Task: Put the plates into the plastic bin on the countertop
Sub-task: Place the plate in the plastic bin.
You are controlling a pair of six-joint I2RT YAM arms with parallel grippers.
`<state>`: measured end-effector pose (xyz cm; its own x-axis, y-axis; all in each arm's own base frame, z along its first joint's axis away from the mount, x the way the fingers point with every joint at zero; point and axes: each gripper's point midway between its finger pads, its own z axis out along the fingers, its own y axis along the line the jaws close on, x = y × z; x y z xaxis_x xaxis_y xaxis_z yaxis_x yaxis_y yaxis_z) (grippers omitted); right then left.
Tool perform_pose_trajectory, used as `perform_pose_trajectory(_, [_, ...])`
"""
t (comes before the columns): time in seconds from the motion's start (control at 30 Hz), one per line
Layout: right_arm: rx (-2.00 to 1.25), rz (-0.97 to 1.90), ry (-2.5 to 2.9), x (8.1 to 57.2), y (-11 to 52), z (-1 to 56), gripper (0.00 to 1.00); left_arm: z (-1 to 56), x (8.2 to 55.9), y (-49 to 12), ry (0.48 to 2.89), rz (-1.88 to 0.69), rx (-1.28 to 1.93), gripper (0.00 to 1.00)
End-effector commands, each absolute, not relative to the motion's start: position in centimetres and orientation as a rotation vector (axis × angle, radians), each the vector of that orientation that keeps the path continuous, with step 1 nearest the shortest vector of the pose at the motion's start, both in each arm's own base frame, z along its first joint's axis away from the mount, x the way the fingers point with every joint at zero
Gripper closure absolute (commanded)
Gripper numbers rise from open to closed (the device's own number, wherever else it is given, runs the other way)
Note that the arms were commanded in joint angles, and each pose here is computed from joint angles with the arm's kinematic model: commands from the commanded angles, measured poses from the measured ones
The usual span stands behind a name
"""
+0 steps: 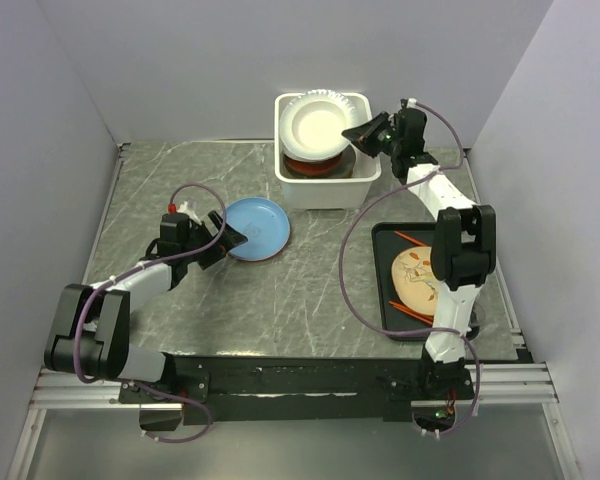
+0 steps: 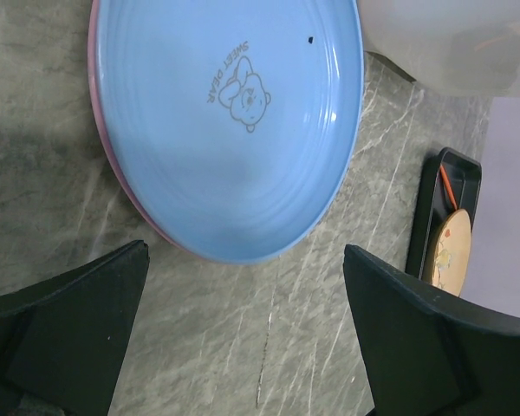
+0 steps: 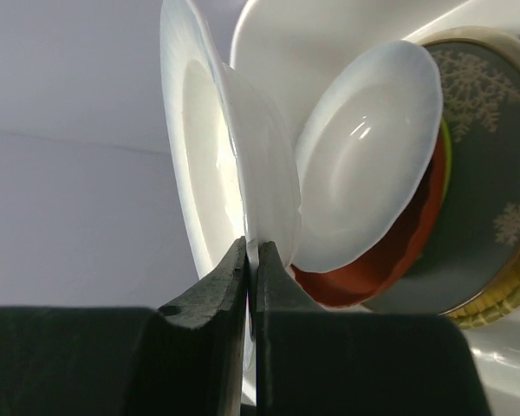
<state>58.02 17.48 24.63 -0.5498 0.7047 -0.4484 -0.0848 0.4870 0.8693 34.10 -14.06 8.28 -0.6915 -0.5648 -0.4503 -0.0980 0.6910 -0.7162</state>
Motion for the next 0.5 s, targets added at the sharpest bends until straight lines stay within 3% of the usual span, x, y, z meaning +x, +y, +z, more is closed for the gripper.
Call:
perform_pose_trajectory(0.0, [0.425, 1.227, 1.604, 59.5, 17.2, 34.6, 1.00, 11.3, 35.3, -14.1, 2.127, -0.909, -0.454, 0.01])
perform_pose_trajectory(0.47, [0.579, 1.230, 1.646, 62.8, 16.7, 29.7, 1.00, 12.8, 34.7, -13.3, 2.086, -0.855, -0.433, 0.01])
